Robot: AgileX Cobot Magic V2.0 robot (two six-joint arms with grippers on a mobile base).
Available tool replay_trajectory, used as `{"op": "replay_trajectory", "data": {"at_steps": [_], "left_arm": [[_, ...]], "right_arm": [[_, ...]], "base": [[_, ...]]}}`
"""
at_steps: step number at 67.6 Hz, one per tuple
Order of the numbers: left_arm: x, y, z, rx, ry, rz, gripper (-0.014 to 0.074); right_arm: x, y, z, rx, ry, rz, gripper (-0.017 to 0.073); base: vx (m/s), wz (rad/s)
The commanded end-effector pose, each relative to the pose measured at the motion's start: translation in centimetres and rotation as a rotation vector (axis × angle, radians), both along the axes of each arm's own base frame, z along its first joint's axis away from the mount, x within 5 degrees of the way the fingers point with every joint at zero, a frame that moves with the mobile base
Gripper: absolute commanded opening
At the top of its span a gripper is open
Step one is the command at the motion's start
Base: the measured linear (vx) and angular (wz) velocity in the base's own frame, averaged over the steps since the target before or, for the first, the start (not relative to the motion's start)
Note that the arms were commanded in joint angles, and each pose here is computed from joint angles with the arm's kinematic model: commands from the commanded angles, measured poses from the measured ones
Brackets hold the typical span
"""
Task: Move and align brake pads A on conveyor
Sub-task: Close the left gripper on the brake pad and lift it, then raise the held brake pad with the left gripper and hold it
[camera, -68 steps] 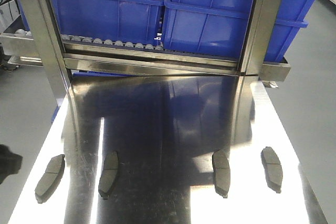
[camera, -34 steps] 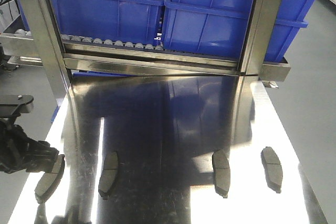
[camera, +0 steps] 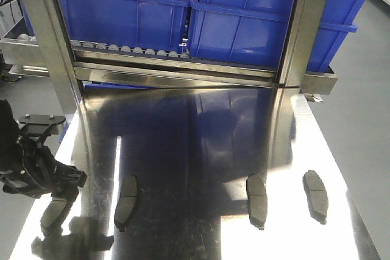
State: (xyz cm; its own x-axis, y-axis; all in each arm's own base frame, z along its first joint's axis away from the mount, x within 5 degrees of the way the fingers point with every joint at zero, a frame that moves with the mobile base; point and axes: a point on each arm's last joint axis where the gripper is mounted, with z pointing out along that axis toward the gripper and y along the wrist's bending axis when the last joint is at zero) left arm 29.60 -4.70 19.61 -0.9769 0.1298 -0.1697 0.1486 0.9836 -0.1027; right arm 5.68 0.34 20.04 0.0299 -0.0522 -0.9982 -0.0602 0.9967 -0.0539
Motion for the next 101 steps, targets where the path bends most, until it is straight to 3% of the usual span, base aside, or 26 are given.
{"op": "replay_trajectory", "data": {"at_steps": [1, 52, 66, 81, 101], "left_arm": [[0.5, -0.3, 1.0, -0.017, -0.035, 0.016, 0.0503], [1.4, -0.4, -1.8, -0.009, 0.033, 0.045, 0.0481], [1.4, -0.4, -2.4, -0.006, 0.06, 0.044, 0.0316], [1.4, -0.4, -2.0, -0.006, 0.046, 0.035, -0.001], [0.2, -0.2, 3.8, -0.04, -0.193, 0.043, -0.0007]], "right_arm": [[-0.1, 0.0, 0.3, -0.006, -0.073, 0.0, -0.0012], [-0.1, 0.0, 0.3, -0.006, -0.073, 0.0, -0.0012], [-0.1, 0.0, 0.3, -0.006, -0.073, 0.0, -0.0012], [-0.1, 0.0, 0.3, -0.006, -0.073, 0.0, -0.0012], [-0.1, 0.0, 0.3, -0.006, -0.073, 0.0, -0.0012]], "base": [[0.0, 0.0], [0.0, 0.0], [0.0, 0.0], [0.0, 0.0], [0.0, 0.0]]}}
